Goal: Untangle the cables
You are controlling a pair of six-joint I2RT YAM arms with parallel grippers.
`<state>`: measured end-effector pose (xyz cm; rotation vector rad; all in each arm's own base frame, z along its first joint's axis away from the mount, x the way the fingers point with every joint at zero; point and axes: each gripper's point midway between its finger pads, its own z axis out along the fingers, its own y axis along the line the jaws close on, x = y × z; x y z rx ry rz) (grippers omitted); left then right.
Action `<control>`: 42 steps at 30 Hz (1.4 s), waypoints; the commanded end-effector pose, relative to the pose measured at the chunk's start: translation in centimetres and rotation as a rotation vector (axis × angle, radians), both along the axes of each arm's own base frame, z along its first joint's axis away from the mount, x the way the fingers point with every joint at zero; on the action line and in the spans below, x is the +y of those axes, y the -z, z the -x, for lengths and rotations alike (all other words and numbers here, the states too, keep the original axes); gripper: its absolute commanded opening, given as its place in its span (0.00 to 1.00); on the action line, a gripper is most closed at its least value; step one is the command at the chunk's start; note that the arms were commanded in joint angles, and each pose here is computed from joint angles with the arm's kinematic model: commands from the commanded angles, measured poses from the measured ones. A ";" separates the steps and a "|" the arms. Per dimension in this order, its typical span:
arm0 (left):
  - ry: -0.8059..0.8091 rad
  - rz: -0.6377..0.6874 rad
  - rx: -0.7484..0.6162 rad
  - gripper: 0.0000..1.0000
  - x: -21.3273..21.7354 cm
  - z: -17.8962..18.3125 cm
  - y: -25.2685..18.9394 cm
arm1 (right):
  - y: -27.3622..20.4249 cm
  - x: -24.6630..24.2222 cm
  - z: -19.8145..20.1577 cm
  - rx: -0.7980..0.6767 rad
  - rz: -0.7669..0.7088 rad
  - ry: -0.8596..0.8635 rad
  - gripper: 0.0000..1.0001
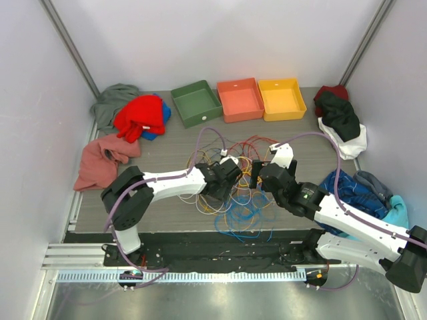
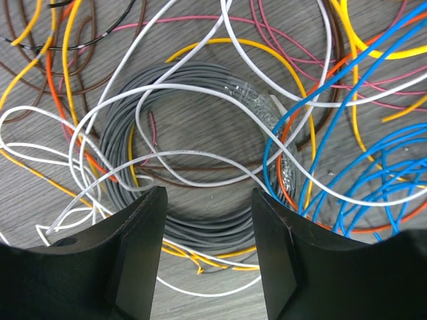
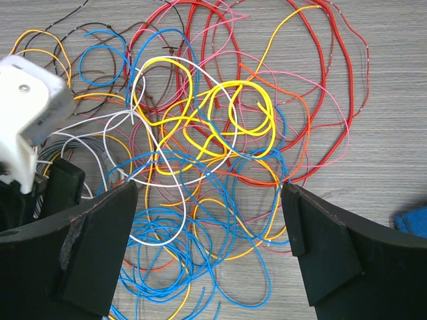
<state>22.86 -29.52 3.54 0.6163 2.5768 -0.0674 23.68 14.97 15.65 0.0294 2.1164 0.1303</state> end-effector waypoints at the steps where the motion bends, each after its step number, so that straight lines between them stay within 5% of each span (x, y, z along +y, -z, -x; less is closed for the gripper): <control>1: -0.018 0.034 -0.052 0.57 -1.1 -1.4 -0.4 | -1.0 -0.1 -0.4 -0.040 -0.019 0.016 0.98; 5: -0.037 0.022 -0.049 0.56 -0.9 -1.8 0.9 | -0.7 0.0 -0.4 -0.033 -0.014 0.014 0.97; 12: -0.053 0.030 -0.062 0.26 -0.8 -2.0 1.3 | -0.6 -0.1 -0.4 -0.030 -0.005 0.017 0.97; 15: -0.056 0.026 -0.071 0.24 -0.6 -2.1 1.2 | -0.4 0.0 -0.4 -0.024 -0.003 0.014 0.98; 19: -0.062 0.017 -0.074 0.25 -0.4 -2.1 1.3 | -0.3 0.0 -0.4 -0.018 -0.005 0.016 0.98; 24: -0.073 0.027 -0.106 0.46 0.0 -2.3 0.4 | -0.3 -0.1 -0.3 -0.022 -0.008 0.016 0.98; 27: -0.073 0.024 -0.123 0.49 0.1 -2.6 0.2 | -0.2 0.0 -0.3 -0.018 -0.006 0.015 0.97; 42: -0.072 0.032 -0.154 0.46 -1.8 -4.4 1.2 | 0.0 -0.1 -0.2 -0.014 -0.003 0.012 0.97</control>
